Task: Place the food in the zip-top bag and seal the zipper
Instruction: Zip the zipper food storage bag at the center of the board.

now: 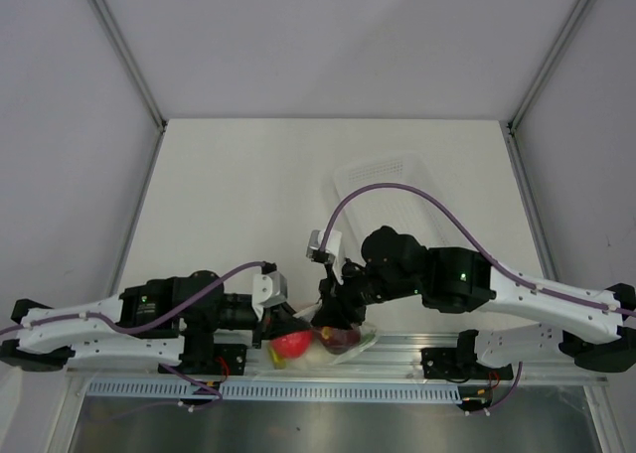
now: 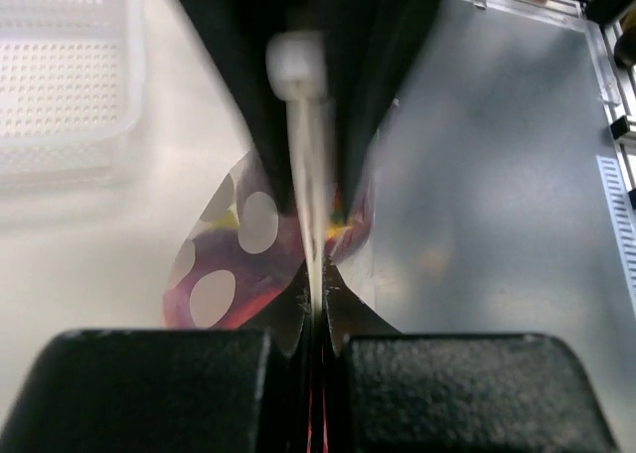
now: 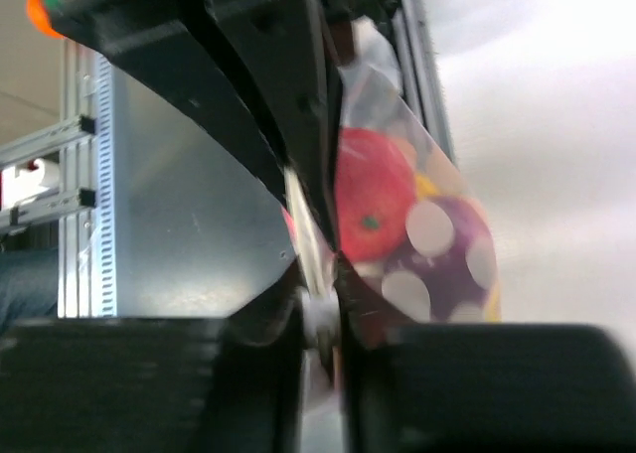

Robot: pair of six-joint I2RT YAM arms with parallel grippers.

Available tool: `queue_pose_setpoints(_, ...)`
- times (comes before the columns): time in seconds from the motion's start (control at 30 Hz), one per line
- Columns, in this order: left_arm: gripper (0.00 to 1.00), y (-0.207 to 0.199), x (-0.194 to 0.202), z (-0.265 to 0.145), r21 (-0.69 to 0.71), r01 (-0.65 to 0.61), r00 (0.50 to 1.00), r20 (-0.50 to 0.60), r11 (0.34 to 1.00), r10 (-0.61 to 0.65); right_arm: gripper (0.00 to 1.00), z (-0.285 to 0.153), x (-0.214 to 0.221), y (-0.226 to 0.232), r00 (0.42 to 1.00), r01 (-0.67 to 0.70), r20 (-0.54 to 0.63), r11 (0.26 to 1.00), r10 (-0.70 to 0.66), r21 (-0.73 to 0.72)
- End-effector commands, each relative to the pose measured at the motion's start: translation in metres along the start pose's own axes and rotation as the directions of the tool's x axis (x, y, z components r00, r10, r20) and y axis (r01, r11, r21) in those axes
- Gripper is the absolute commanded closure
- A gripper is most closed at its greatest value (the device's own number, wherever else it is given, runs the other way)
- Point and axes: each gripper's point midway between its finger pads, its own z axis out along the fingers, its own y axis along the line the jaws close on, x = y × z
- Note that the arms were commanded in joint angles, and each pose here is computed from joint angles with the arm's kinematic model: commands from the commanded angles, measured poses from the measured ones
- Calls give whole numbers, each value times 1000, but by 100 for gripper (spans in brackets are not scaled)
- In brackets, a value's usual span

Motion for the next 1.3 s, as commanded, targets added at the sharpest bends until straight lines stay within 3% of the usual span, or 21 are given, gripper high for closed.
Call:
queue_pose_setpoints(0.0, 100, 8, -3, -10, -57, 79, 996, 41, 995, -77, 57, -2, -21, -15, 994, -19, 108, 995, 9, 98)
queue_pose_setpoints(0.1, 99, 13, -4, -16, -86, 122, 991, 72, 989, -116, 3, 0, -20, -22, 989, -52, 142, 991, 34, 127)
queue_pose_setpoints(0.4, 99, 13, -6, -28, -84, 165, 980, 123, 983, -154, 2, -2, -20, -21, 958, -69, 283, 997, 54, 46)
queue_pose_setpoints(0.53, 100, 12, -6, -27, -77, 172, 979, 127, 982, -161, 20, -3, -24, -9, 948, -30, 315, 998, 45, -53)
queue_pose_setpoints(0.57, 100, 12, -5, -27, -76, 172, 979, 126, 982, -162, 31, -3, -24, -3, 949, -16, 312, 996, 41, -83)
queue_pose_setpoints(0.63, 99, 11, -5, -26, -71, 173, 979, 126, 982, -163, 40, -2, -28, -2, 946, -5, 321, 995, 36, -97)
queue_pose_setpoints(0.7, 99, 11, -5, -25, -68, 174, 978, 125, 982, -165, 57, 2, -29, -2, 950, -5, 310, 993, 43, -120)
queue_pose_setpoints(0.83, 99, 9, -5, -24, -61, 173, 979, 122, 983, -165, 67, 8, -28, -7, 956, -16, 289, 989, 58, -145)
queue_pose_setpoints(0.93, 99, 8, -9, -26, -55, 175, 976, 138, 983, -166, 97, 11, -27, -9, 958, -24, 278, 988, 66, -152)
queue_pose_setpoints(1.13, 99, 15, -5, -27, -93, 195, 974, 137, 976, -182, 100, 16, -25, -29, 950, -73, 299, 996, 86, -55)
queue_pose_setpoints(1.2, 81, 20, -5, -28, -129, 213, 972, 131, 969, -196, 100, 16, -27, -35, 942, -87, 323, 996, 93, -34)
queue_pose_setpoints(1.23, 57, 26, -6, -29, -163, 221, 970, 143, 962, -198, 100, 18, -24, -38, 942, -96, 322, 995, 98, -23)
queue_pose_setpoints(1.27, 49, 29, -8, -29, -179, 227, 968, 149, 957, -201, 100, 20, -24, -40, 938, -102, 331, 995, 102, -17)
